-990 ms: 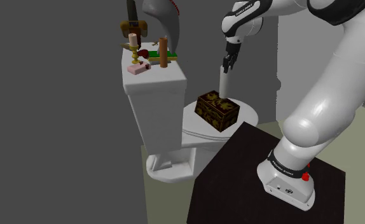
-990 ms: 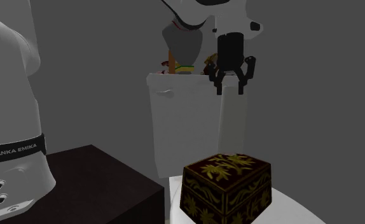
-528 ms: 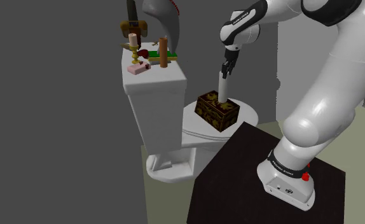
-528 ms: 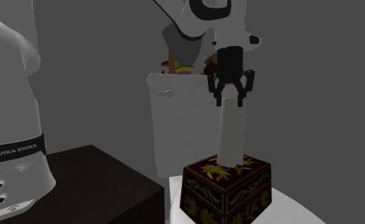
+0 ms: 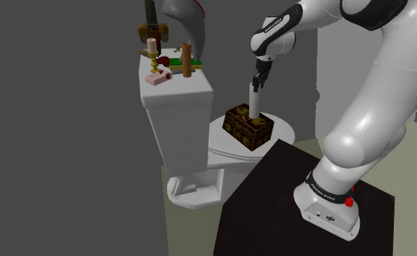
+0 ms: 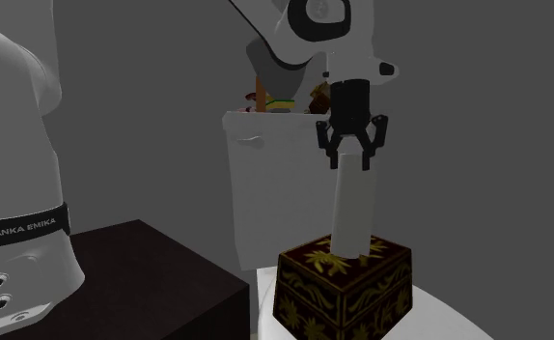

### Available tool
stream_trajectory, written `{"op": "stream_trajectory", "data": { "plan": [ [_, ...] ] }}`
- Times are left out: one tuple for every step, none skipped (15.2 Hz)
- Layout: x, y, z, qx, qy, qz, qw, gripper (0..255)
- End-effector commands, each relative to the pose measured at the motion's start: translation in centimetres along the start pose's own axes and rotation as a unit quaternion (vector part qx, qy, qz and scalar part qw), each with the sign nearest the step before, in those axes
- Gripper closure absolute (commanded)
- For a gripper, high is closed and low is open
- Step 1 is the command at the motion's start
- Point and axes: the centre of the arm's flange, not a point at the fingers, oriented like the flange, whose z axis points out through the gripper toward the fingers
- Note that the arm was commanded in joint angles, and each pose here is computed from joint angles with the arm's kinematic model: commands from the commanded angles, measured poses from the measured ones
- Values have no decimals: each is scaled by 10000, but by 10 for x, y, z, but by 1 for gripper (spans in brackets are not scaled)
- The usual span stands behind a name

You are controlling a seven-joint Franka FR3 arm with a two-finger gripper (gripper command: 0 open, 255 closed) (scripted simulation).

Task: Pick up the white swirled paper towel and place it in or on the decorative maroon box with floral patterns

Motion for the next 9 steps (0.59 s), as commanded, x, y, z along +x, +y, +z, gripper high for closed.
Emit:
{"op": "stream_trajectory", "data": {
  "plan": [
    [-1,-2,5,30,-53,1,10000,255],
    [-1,-2,5,30,-53,1,10000,255],
    [-1,-2,4,30,-53,1,10000,0],
    [-1,-2,5,30,-54,1,10000,0],
    [0,-2,5,30,-54,1,10000,0],
    [0,-2,6,30,-53,1,10000,0],
    [0,-2,6,30,-54,1,10000,0],
    [-1,-2,5,30,-53,1,10000,0],
    [-1,-2,-8,30,-53,1,10000,0]
  ]
}}
